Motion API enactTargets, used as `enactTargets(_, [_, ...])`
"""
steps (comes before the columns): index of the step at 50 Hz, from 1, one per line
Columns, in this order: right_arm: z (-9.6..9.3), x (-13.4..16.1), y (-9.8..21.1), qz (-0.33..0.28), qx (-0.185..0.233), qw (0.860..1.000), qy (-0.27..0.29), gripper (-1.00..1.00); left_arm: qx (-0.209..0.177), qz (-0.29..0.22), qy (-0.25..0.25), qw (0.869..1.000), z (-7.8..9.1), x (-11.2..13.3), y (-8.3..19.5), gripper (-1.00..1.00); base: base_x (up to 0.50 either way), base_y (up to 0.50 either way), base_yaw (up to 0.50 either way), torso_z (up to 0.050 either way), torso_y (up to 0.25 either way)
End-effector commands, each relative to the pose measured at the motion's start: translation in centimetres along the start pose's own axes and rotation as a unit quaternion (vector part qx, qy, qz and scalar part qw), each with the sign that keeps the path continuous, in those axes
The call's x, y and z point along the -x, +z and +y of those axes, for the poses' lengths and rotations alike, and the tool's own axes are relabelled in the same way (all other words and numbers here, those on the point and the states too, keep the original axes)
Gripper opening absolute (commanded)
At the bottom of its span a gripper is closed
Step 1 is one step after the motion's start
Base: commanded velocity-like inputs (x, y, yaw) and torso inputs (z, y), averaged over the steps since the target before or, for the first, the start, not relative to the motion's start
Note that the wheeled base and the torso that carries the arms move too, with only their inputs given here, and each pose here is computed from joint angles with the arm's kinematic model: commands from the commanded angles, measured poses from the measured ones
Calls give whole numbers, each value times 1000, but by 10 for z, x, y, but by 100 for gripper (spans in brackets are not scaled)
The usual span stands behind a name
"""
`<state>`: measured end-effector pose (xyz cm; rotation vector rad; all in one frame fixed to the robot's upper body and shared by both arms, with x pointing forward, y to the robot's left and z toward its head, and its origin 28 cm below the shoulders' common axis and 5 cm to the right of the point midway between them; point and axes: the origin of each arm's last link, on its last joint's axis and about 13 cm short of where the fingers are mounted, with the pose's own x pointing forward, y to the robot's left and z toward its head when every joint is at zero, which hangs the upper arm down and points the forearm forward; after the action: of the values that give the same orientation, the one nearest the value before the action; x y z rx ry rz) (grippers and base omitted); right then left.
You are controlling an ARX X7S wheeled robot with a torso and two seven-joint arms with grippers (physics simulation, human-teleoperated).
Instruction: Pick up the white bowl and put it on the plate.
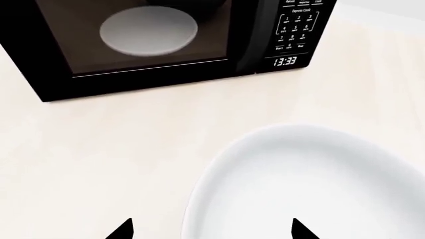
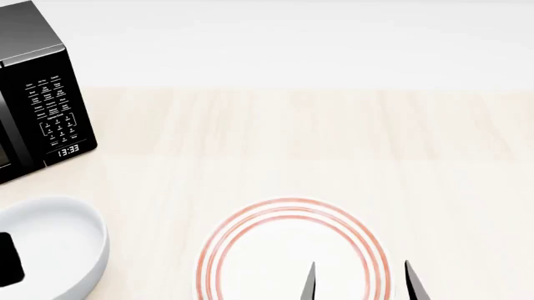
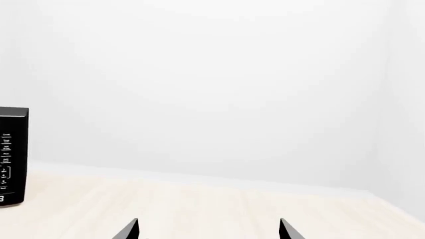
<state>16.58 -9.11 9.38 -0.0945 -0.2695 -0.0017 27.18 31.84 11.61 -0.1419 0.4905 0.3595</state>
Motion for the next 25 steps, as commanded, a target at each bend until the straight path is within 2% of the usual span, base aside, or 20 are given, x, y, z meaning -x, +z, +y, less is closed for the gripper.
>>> enactTargets(1, [0, 0, 0, -1, -2, 1000, 1, 100, -5, 5, 1, 1000, -3, -6, -5, 100, 0, 0, 0, 0, 0])
enactTargets(25, [0, 0, 0, 0, -2, 1000, 2, 100, -4, 8, 14, 1000, -1, -12, -9, 100, 0, 0, 0, 0, 0])
